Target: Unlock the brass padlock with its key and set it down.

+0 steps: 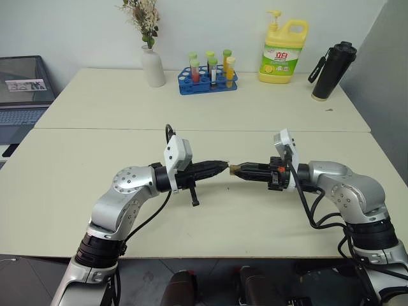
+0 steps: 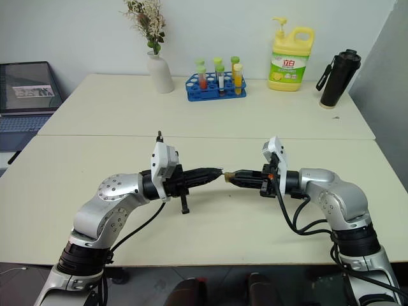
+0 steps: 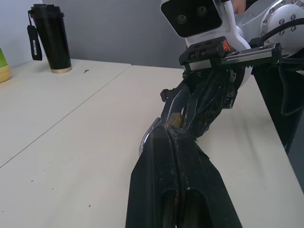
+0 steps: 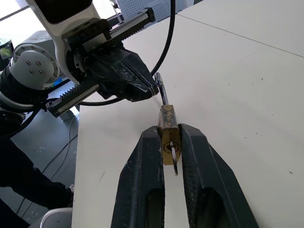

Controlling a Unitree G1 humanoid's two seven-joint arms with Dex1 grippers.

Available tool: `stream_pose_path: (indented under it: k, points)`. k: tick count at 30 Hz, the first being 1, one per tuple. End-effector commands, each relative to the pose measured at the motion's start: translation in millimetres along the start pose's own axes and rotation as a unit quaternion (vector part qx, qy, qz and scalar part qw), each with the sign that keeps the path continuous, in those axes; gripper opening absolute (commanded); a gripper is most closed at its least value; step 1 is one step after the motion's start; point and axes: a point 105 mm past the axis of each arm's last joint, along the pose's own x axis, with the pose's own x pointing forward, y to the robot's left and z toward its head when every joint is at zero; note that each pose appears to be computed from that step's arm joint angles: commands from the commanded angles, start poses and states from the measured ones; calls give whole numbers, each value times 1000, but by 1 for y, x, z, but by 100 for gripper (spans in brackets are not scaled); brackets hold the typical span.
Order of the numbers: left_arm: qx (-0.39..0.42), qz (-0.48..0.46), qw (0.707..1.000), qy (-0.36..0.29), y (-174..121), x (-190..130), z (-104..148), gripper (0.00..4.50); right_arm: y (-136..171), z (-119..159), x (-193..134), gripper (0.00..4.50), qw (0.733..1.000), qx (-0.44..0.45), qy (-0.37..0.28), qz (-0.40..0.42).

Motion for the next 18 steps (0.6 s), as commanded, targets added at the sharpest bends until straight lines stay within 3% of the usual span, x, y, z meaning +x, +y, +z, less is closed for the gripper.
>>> stream_pose_path:
  k: [1,18]
  points:
    - [25,8,1000,-18,4,0,12,0,9,8,0,14,1000,-17,-11,19]
    - [40,14,999,-15,3,0,11,0,7,8,1,14,1000,-17,-11,16]
